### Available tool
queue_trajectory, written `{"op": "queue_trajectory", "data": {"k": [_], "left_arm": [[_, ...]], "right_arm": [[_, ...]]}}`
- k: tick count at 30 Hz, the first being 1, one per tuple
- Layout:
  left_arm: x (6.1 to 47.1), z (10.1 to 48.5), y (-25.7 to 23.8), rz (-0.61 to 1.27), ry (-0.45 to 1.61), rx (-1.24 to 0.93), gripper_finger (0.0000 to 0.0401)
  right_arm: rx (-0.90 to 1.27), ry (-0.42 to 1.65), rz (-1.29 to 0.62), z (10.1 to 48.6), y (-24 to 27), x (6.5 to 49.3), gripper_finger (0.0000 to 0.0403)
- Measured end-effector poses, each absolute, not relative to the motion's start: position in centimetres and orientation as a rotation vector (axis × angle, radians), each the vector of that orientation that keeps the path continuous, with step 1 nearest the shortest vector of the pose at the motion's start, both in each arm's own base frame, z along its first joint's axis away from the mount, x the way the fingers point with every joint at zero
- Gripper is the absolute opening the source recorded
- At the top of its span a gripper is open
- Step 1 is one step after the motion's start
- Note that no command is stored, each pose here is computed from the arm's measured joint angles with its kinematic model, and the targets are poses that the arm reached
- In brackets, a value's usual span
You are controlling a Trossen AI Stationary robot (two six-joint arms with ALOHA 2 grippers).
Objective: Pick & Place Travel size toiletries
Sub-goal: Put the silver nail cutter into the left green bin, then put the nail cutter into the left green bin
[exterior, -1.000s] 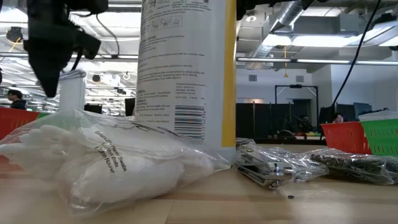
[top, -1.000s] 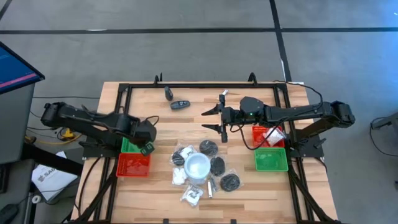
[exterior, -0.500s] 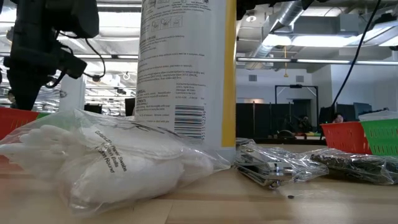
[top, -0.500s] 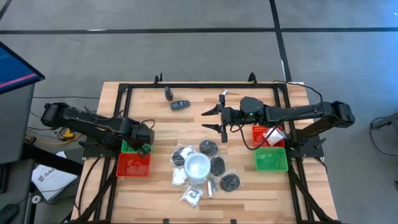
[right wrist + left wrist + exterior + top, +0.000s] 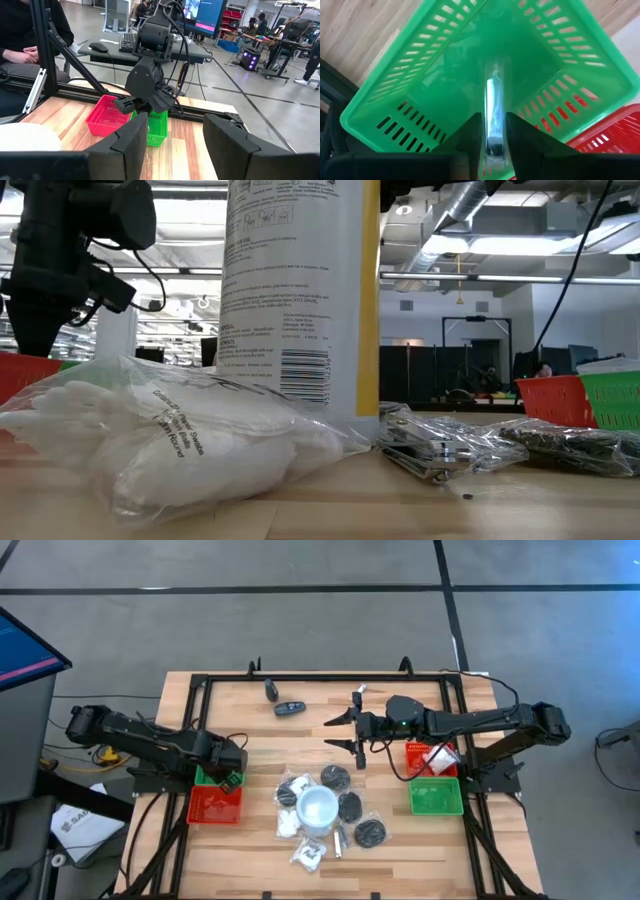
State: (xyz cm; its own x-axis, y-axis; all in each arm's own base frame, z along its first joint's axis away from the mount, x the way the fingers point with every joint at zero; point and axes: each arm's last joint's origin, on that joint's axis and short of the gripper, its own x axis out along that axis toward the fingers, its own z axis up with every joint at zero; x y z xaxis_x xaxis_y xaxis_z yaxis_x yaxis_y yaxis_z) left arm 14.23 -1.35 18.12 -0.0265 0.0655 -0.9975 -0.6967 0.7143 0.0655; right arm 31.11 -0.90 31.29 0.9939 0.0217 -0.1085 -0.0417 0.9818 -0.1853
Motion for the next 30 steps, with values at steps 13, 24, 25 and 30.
{"op": "queue_trajectory", "data": {"k": [13,24,25,30], "left_arm": [[14.3,18.1,-1.3,0.668,1.467,-0.536,0.0092],[14.8,18.1,-1.4,0.64,1.422,-0.546,0.0092],[14.9,18.1,-1.4,0.638,1.415,-0.547,0.0092],[15.1,18.2,-1.3,0.644,1.384,-0.534,0.0092]], "right_arm": [[-0.188,0.108,0.03,31.3,-1.0,31.1,0.0183],[-0.05,0.253,-0.113,29.9,-5.2,30.5,0.0176],[-0.028,0.271,-0.136,29.8,-5.9,30.3,0.0175],[0.089,0.347,-0.253,29.0,-9.0,29.3,0.0175]]}}
